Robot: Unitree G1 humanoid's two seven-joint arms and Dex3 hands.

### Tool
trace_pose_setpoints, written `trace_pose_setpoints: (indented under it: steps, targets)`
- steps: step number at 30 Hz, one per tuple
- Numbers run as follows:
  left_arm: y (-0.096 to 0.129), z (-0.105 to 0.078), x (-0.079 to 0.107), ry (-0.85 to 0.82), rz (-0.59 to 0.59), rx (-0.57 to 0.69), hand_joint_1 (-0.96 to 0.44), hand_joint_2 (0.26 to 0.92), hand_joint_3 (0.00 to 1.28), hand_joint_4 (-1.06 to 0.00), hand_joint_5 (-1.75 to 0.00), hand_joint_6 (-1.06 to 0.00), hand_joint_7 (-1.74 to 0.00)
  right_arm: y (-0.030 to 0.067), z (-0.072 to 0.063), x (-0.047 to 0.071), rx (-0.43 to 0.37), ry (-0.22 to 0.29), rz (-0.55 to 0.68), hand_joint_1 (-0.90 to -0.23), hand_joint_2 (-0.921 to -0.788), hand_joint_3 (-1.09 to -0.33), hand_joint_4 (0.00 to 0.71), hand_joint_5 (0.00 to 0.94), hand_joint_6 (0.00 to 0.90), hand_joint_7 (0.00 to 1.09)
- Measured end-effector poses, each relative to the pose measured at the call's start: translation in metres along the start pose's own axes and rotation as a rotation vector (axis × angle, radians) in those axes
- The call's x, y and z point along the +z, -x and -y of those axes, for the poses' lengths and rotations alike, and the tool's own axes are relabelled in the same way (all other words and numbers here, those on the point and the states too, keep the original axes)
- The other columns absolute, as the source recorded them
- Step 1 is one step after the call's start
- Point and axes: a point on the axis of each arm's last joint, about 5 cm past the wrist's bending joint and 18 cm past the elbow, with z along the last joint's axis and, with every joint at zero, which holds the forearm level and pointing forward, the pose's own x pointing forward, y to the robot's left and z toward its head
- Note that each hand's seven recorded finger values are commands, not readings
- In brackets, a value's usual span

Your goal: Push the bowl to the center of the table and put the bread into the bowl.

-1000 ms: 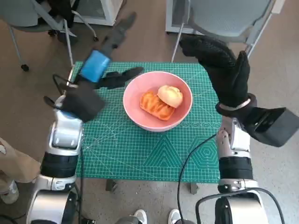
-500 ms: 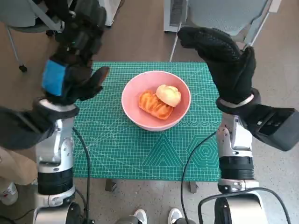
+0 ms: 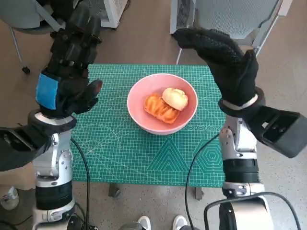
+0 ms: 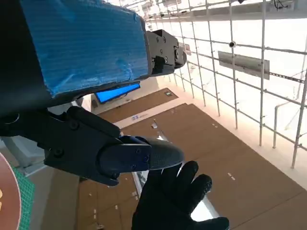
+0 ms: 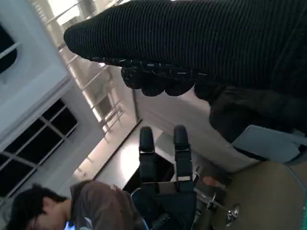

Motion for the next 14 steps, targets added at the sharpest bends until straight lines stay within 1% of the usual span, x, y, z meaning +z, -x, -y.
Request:
trace_pose_setpoints:
  steps: [7,14]
  targets:
    - [0.0001,0.0019,-0.0010,0.010,0.025,-0.003,-0.75,0.921,0.36,-0.02,0.00,-0.13,-0.12,0.0026,0.0019,-0.0011,0.010,0.007,-0.008,-0.747,-0.921,-0.835,0.038,0.000,0.002,0.24]
    - [0.0010,0.0038,-0.0057,0.040,0.025,-0.004,-0.75,0.921,0.36,-0.02,0.00,-0.13,-0.13,0.0035,0.0020,-0.0013,0.015,0.014,-0.003,-0.747,-0.921,-0.838,0.042,0.002,0.011,0.25]
